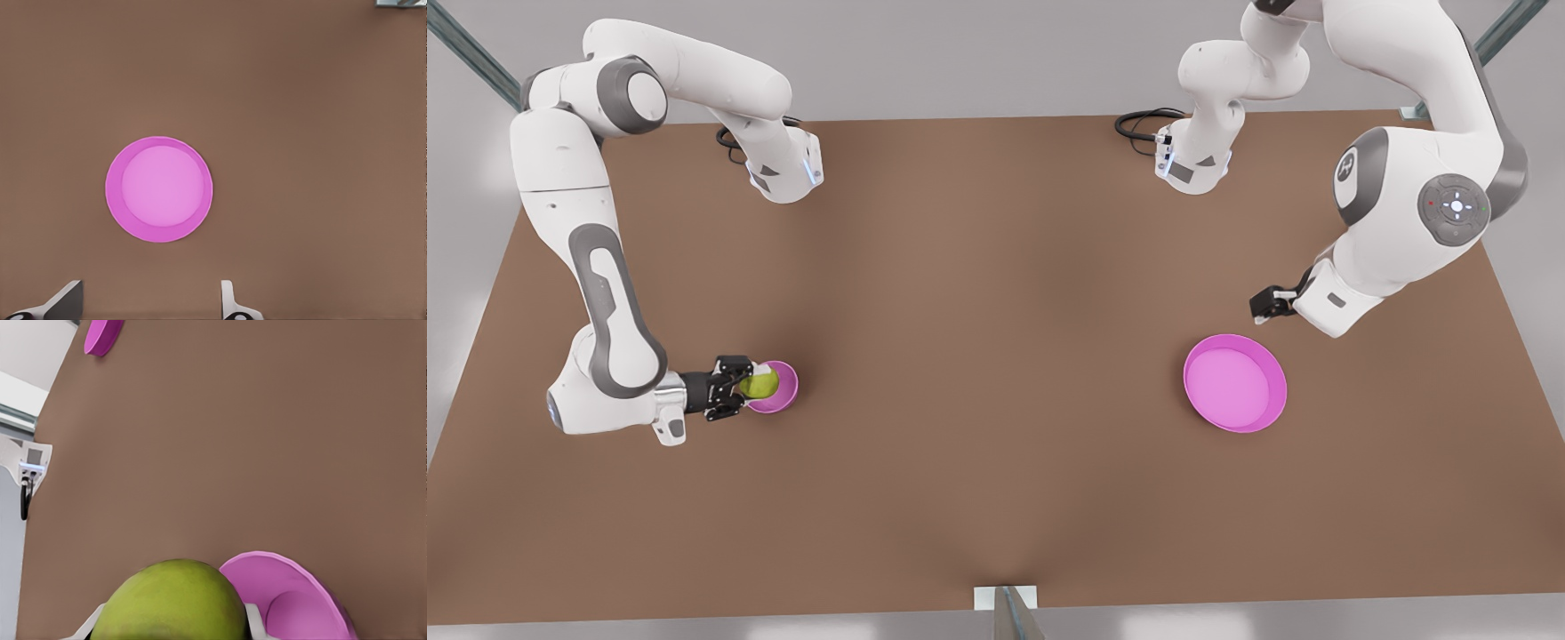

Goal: Use the left arm to pick up the apple from the plate, transfer it to the gripper of the right arm, and then use the right arm to place it into the bowl

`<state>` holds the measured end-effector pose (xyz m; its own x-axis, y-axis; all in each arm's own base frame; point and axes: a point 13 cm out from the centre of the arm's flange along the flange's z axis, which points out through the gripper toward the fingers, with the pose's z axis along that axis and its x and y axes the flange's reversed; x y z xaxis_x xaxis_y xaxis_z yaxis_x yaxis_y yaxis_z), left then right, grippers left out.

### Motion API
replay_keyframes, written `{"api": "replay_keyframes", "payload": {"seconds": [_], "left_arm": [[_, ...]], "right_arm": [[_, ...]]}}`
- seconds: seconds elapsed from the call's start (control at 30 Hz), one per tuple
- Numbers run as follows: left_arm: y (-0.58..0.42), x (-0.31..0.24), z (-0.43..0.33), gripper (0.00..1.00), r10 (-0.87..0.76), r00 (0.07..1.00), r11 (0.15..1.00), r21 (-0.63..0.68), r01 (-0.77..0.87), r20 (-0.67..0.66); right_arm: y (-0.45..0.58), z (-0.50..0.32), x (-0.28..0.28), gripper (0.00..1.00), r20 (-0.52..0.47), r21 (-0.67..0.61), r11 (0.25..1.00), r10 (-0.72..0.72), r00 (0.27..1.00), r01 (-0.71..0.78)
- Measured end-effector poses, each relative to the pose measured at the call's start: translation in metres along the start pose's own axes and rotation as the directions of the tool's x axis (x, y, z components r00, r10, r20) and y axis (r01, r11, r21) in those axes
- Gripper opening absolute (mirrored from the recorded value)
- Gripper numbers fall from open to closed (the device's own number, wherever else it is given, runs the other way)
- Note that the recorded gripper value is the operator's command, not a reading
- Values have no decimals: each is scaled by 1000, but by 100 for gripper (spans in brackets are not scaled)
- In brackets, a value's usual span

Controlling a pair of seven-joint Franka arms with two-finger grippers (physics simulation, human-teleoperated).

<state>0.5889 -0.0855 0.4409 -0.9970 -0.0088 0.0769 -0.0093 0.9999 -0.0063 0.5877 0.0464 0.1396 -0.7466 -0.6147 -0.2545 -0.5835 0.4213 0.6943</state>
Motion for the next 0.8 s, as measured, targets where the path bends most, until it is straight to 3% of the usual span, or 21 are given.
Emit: {"api": "replay_keyframes", "payload": {"seconds": [0.03, 0.37, 0.43, 0.5, 0.6, 0.67, 0.8], "left_arm": [[0, 0, 0, 100, 2, 1000, 1000, 4, -2, -2], [-4, 3, -1, 100, 29, 1000, 1000, 11, -29, -11], [-8, 4, -6, 100, 39, 999, 999, 10, -39, -6], [-10, 4, -8, 100, 45, 999, 999, 9, -45, -3], [-2, 3, -10, 100, 37, 999, 999, 10, -37, -2], [0, 2, -10, 100, 34, 999, 999, 11, -34, -4], [-3, 3, -10, 100, 43, 999, 999, 10, -43, -5]], "right_arm": [[-1, 0, 0, 100, 0, 2, 1000, 7, 1000, -7], [-9, -16, -3, 100, 4, 46, 998, 44, 999, -44], [-15, -52, -24, 100, 4, 127, 992, 1, 1000, -2], [-3, -105, -77, 100, -57, 283, 951, -113, 992, 124], [76, -180, -153, 100, -253, 523, 785, -229, 940, 332], [127, -222, -163, 100, -299, 614, 711, -191, 935, 342], [174, -236, -132, 99, -272, 684, 703, -2, 962, 195]]}}
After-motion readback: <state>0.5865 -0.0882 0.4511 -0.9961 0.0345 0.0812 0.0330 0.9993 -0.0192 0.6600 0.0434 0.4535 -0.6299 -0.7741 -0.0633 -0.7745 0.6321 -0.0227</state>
